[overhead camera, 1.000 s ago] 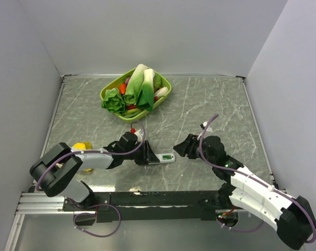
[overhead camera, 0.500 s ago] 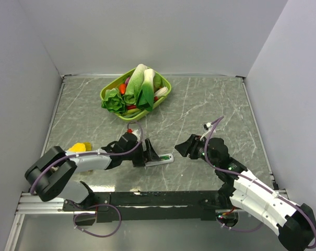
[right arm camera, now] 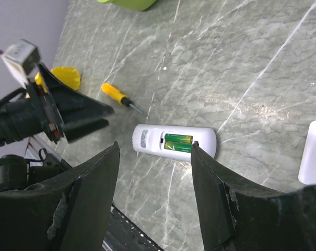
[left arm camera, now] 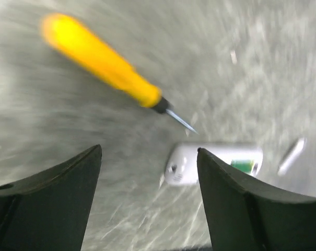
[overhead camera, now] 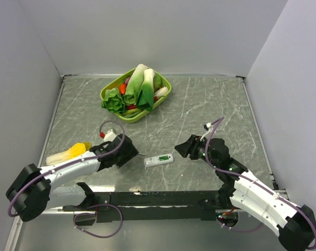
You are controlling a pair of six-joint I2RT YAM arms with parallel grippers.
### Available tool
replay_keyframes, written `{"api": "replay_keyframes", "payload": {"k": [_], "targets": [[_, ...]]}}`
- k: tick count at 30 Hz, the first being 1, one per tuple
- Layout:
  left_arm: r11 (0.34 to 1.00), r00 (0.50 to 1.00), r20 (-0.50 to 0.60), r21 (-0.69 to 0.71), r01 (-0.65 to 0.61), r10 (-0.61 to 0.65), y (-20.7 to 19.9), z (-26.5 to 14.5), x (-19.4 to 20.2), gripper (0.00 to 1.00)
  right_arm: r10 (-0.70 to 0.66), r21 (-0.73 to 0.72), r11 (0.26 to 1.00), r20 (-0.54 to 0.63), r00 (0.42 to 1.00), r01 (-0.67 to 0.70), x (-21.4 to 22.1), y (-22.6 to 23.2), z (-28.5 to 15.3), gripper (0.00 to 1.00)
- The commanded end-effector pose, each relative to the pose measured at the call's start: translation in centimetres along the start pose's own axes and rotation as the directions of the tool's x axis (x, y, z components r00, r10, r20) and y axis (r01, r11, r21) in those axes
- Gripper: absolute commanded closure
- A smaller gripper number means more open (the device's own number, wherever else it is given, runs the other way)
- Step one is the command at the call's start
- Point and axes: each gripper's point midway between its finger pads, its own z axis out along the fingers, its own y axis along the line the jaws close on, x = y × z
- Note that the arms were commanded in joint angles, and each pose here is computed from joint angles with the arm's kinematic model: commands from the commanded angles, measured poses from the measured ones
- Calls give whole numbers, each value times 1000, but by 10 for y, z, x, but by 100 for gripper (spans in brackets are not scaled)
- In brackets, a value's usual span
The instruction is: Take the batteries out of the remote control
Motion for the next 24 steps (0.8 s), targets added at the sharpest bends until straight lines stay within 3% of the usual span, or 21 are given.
{"api": "replay_keyframes", "payload": {"k": [1, 2, 6, 14, 24], "targets": [[974, 960, 270, -183, 131, -78, 19, -14, -55, 25, -13, -45, 999, 24, 1000, 14, -3, 7, -3, 35], [954, 956, 288, -265, 138, -59, 36, -17, -58, 27, -13, -47, 999, 24, 1000, 14, -3, 7, -3, 35], [911, 936, 346, -364, 197, -64, 39, -13, -77, 29, -14, -60, 998, 16, 1000, 15, 0, 9, -3, 35], [915, 941, 323, -344, 212, -97, 28, 15, -89, 29, -20, -74, 997, 20, 1000, 21, 1, 9, -8, 34], [919, 968, 220, -345, 190, -117, 32, 43, -79, 34, -62, -69, 996, 13, 998, 63, 3, 6, -9, 32]]}}
